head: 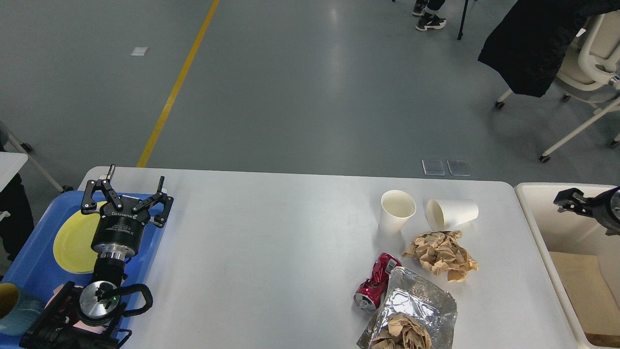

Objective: Tidy desktop
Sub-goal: 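Raise the right gripper out of the bin toward the foil wrapper, then lower the right gripper onto the foil wrapper and grasp it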

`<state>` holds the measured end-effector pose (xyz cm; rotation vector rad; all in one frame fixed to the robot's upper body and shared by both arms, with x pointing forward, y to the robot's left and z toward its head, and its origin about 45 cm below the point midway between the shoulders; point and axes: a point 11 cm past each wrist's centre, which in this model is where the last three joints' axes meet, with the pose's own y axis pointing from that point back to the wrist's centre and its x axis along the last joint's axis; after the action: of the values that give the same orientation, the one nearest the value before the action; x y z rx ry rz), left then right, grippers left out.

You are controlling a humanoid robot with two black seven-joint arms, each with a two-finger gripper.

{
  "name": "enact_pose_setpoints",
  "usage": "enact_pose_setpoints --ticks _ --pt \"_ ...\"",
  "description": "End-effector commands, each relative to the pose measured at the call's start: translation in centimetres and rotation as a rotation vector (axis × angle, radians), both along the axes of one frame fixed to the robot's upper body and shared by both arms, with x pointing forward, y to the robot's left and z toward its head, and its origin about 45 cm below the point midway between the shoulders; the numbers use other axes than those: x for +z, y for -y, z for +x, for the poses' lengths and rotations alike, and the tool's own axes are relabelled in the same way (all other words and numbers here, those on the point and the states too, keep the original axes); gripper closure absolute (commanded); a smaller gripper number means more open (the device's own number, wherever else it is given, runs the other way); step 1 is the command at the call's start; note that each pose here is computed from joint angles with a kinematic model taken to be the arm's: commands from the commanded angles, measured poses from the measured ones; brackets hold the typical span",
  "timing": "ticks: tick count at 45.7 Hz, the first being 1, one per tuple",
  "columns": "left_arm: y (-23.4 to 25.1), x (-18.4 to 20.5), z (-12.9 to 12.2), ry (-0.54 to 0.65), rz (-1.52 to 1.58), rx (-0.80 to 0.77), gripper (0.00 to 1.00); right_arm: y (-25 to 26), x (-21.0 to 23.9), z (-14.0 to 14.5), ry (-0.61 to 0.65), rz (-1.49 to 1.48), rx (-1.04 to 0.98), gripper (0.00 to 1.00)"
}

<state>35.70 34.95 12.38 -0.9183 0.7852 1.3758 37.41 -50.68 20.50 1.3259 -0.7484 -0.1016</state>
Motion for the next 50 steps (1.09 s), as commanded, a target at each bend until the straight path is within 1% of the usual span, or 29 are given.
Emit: enact_pose_setpoints --ticks 1,4,8,14,22,28,31,43,48,50 --pt "0.0 0.0 0.0 -0.002 0.000 -0.001 0.04 -5.6 5.1 1.9 -0.119 0.025 0.126 0.00" --pt "0.0 0.0 0.0 -0.002 0.000 -0.001 0.04 -8.5 7.9 2.5 -0.198 0.011 0.190 0.00" --pt "0.0 0.0 0.0 0.000 0.000 -0.002 0.04 -12.5 11.1 2.6 -0.278 0.036 0.270 0.00" --pt "0.0 0.0 0.0 -0.002 -0.001 -0.001 0.04 -17.6 15.1 0.9 -0.336 0.068 0.375 0.00" --pt "0.0 0.0 0.0 -0.002 -0.001 0.000 0.04 -21.6 20.6 -1.5 -0.320 0.160 0.421 0.00" --pt "0.0 0.0 0.0 -0.002 0.000 -0.001 0.04 -23.5 24.3 -2.5 -0.245 0.176 0.456 0.00" --pt "0.0 0.0 0.0 0.000 0.000 -0.002 0.04 -24.0 25.1 -2.8 -0.228 0.185 0.464 0.00" --pt "0.0 0.0 0.0 0.000 -0.001 -0.001 0.04 -24.3 24.9 -2.9 -0.231 0.195 0.473 0.00" --pt "0.0 0.0 0.0 0.000 -0.001 -0.001 0.04 -24.3 24.1 -2.9 -0.251 0.204 0.469 0.00" --pt "0.0 0.0 0.0 -0.002 0.000 -0.001 0.04 -24.2 23.5 -3.0 -0.267 0.210 0.466 0.02"
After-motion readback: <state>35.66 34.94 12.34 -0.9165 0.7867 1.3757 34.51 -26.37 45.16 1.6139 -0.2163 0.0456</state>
